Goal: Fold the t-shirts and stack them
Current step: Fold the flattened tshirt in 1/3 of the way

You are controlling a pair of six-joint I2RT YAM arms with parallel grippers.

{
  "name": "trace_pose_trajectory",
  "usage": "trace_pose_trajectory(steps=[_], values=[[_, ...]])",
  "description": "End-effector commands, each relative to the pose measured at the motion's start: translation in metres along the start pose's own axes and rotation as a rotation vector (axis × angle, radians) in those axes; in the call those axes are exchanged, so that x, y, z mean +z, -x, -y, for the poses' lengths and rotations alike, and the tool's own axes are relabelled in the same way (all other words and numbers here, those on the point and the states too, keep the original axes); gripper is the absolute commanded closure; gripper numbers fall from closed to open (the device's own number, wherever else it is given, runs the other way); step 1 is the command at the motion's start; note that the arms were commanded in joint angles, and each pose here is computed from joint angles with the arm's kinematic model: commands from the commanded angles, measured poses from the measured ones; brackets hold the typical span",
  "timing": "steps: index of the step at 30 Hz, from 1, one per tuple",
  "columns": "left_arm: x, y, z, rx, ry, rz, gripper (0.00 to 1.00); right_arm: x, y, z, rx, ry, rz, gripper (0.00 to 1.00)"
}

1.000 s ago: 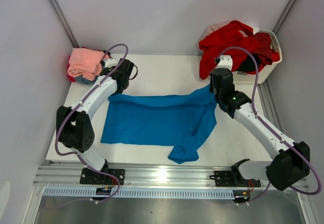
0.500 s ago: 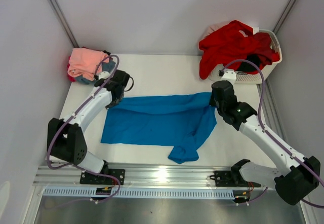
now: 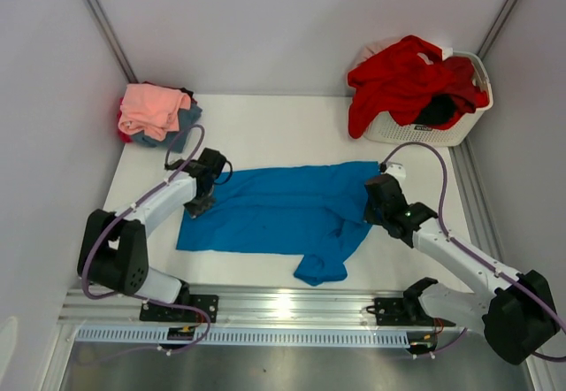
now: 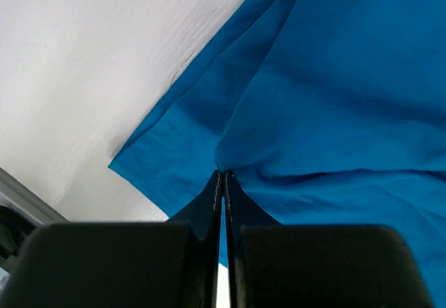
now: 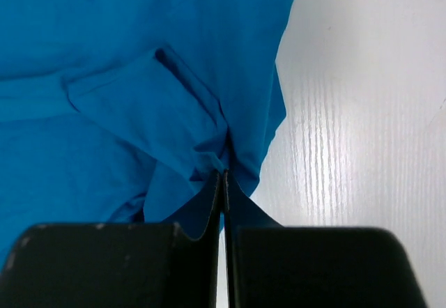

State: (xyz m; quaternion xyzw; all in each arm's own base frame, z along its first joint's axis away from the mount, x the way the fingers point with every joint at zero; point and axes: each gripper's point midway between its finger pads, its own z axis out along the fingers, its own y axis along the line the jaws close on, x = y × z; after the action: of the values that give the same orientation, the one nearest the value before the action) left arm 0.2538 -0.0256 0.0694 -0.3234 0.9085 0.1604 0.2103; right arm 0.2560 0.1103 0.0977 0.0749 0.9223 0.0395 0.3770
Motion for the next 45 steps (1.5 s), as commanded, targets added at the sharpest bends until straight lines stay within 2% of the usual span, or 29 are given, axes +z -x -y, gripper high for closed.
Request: trace_pose_trajectory(steps=[1,16,23,29,30,35,36,37,41,45], values=[[-0.006,-0.003,0.002,-0.09,-0.055,0.005,1.0,-0.001,-0.002,-0.009,0.052,0.041,-0.002,1.0],[-0.008,-0.017,-0.027,-0.189,-0.03,0.019,0.99,-0.008,-0.045,0.0,0.063,0.068,-0.096,1.0],[-0.018,-0.011,-0.037,-0.249,-0.064,0.069,0.99,-0.022,-0.022,0.012,0.105,0.023,0.006,1.0],[-0.046,0.036,-0.025,-0.254,-0.127,0.176,0.99,-0.045,0.041,0.004,0.146,0.028,0.191,1.0],[-0.06,0.055,-0.016,-0.279,-0.165,0.203,0.99,-0.047,0.049,0.002,0.147,0.028,0.214,1.0],[-0.067,0.106,-0.002,-0.298,-0.166,0.226,0.99,-0.048,0.09,-0.008,0.142,-0.006,0.289,1.0],[-0.057,0.11,-0.001,-0.286,-0.128,0.216,0.99,-0.051,0.096,-0.011,0.145,0.0,0.301,1.0],[-0.062,0.129,-0.007,-0.325,-0.111,0.231,0.99,-0.05,0.097,-0.011,0.144,-0.004,0.3,1.0],[-0.044,0.16,-0.026,-0.357,-0.029,0.243,1.0,-0.05,0.088,-0.004,0.163,-0.011,0.297,1.0],[-0.031,0.186,-0.037,-0.35,-0.018,0.267,1.0,-0.046,0.068,0.007,0.181,-0.029,0.277,1.0]])
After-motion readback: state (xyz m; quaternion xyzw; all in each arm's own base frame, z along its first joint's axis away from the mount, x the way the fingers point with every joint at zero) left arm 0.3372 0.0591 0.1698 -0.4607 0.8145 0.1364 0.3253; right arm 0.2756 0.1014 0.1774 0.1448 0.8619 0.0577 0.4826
